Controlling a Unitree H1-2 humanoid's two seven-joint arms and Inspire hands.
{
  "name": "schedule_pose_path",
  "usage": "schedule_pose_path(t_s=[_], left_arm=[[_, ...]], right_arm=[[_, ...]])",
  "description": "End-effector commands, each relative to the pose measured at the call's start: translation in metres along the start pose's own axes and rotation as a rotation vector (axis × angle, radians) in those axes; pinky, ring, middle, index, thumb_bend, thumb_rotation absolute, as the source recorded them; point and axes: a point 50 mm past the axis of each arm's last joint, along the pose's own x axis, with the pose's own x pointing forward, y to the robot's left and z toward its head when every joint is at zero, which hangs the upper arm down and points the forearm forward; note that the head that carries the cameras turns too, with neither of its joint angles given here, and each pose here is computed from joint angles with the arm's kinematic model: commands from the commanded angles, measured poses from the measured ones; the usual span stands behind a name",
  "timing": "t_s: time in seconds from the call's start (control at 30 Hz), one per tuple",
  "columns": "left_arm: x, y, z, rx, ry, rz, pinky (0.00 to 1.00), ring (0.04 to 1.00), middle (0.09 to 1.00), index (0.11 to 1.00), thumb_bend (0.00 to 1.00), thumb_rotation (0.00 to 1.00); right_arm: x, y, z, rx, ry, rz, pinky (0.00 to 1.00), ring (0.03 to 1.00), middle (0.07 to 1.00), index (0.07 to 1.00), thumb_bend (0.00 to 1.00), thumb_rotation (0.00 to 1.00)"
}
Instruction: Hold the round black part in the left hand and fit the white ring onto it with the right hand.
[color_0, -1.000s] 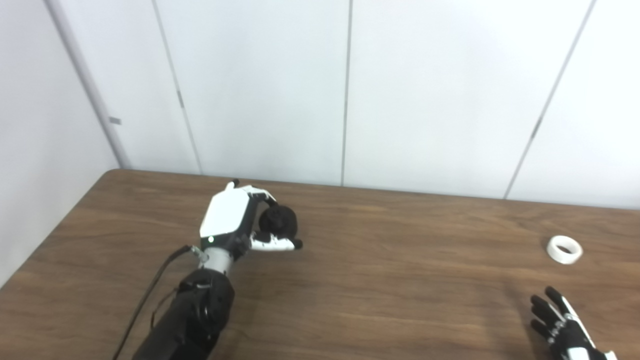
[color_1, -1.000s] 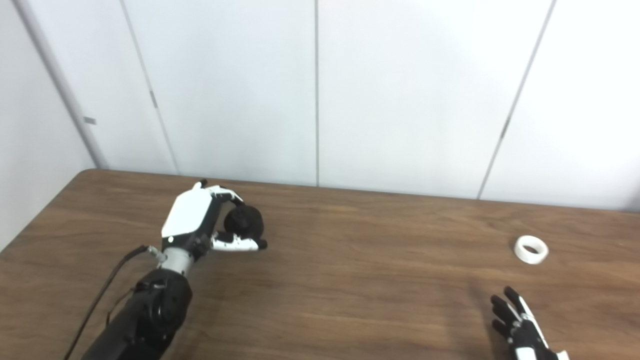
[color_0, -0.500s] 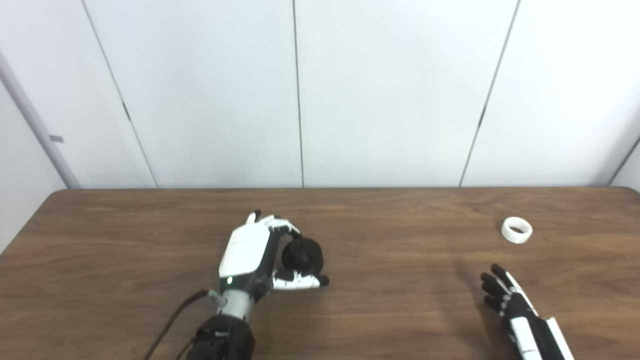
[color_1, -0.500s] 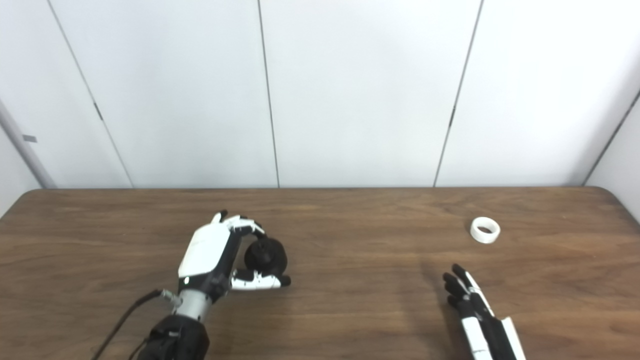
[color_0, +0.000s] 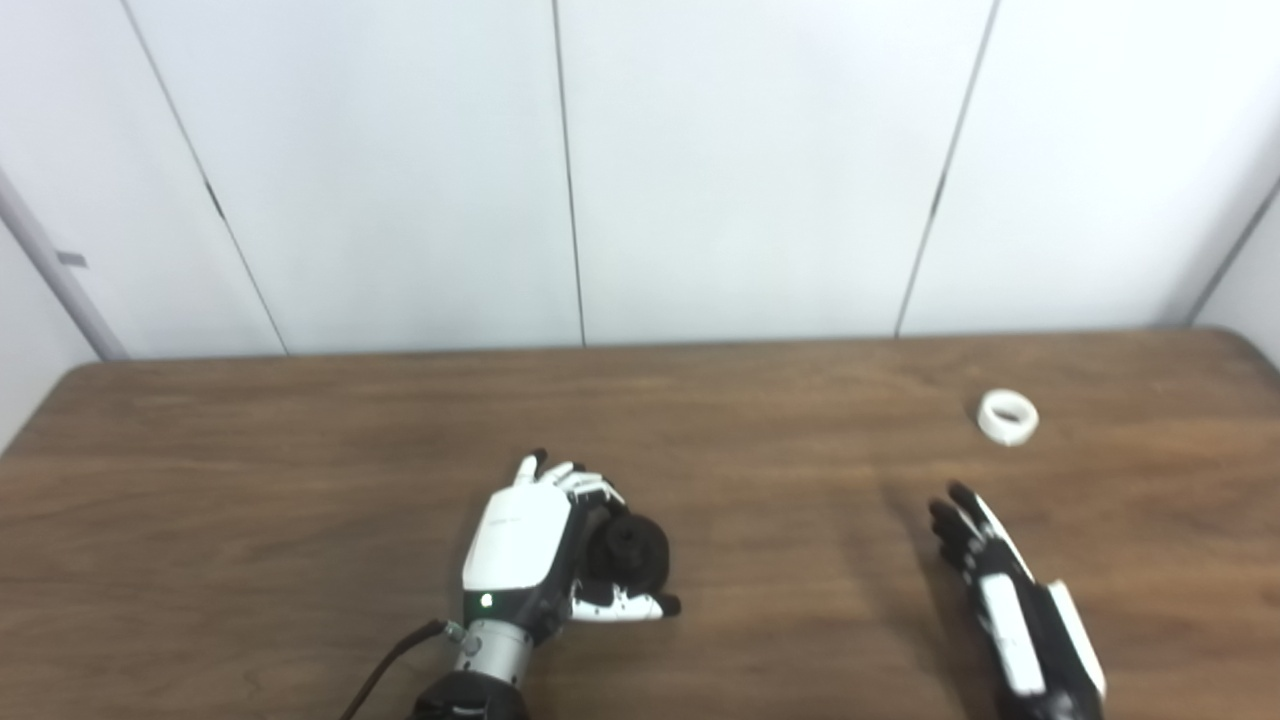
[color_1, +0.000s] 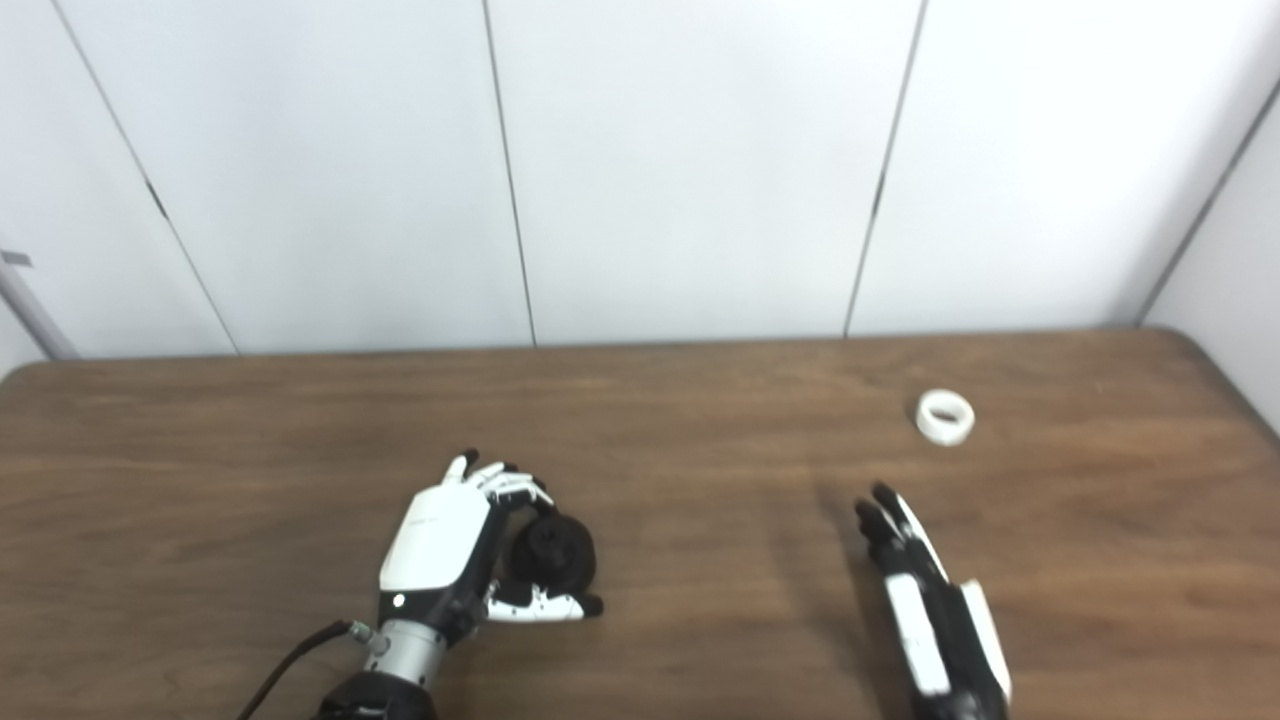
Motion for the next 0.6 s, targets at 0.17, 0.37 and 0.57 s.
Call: schedule_pose_path(t_s=[0.17,0.37,0.57], left_arm=[[-0.007,-0.003,0.017,-0.005,-0.050,0.048,1.00,0.879,0.775,0.483,0.52,0.05],[-0.017,-0.014,0.019,-0.020,-0.027,0.011,1.00,0.889,0.782,0.483,0.53,0.05],[-0.024,-0.022,0.016,-0.040,0.002,-0.003,1.00,0.883,0.780,0.483,0.53,0.05]], right_arm=[[-0.009,0.023,0.003,0.058,0.038,0.001,0.94,0.920,0.901,0.937,0.56,0.97],[-0.010,0.022,0.008,0.046,0.039,0.007,0.97,0.930,0.906,0.939,0.57,0.99],[-0.011,0.020,0.010,0.051,0.034,0.001,0.98,0.929,0.898,0.933,0.57,0.98]])
